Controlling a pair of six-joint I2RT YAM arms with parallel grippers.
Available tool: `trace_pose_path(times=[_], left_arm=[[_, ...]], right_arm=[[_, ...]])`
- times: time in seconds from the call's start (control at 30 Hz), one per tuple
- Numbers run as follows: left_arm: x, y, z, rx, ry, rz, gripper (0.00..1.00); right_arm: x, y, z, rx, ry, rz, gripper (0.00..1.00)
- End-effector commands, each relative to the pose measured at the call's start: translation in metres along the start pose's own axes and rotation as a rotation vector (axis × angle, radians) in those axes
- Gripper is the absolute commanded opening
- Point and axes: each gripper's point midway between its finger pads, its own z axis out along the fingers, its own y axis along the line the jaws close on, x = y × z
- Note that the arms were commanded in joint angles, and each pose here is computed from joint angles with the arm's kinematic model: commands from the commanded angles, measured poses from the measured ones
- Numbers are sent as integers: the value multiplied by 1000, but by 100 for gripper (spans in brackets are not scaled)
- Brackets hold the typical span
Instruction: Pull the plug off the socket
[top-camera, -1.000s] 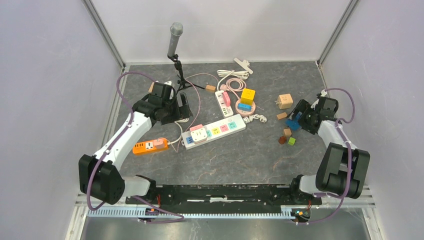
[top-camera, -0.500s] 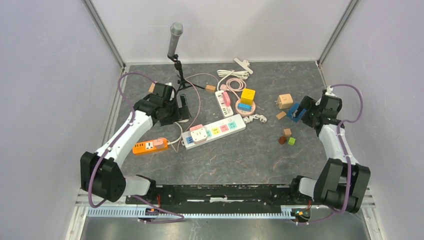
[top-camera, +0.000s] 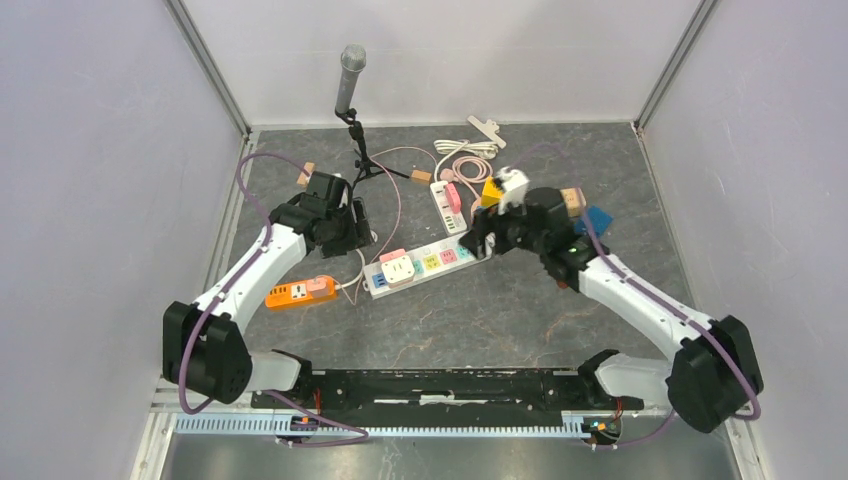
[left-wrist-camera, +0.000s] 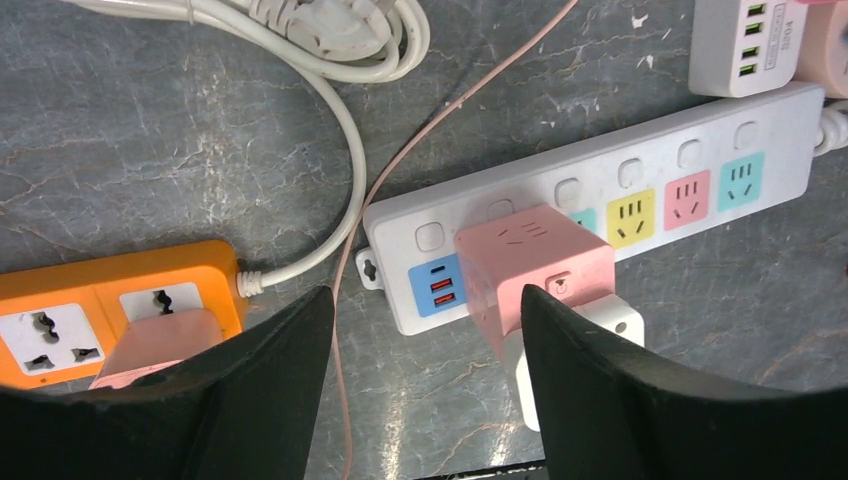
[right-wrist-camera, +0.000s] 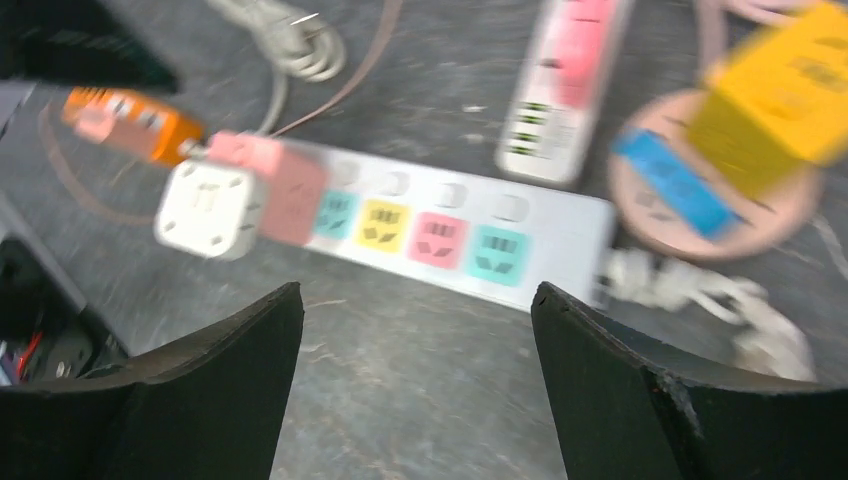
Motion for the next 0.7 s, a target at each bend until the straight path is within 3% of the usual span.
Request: trace_pose_path(times=[0.0, 0.23, 0.47, 0.67], left_arm=[[0, 1, 0, 2, -15, -44, 73], [5, 2, -1, 16, -3, -36, 72], [11, 2, 2, 47, 41, -52, 72], [13, 5, 4, 60, 64, -69, 72]], right_arm=[[-11, 65, 19, -173, -23, -221, 87], [14, 137, 31, -346, -68, -656, 85], [24, 167, 27, -480, -264, -1022, 87], [44, 180, 48, -565, -202, -1227, 86]])
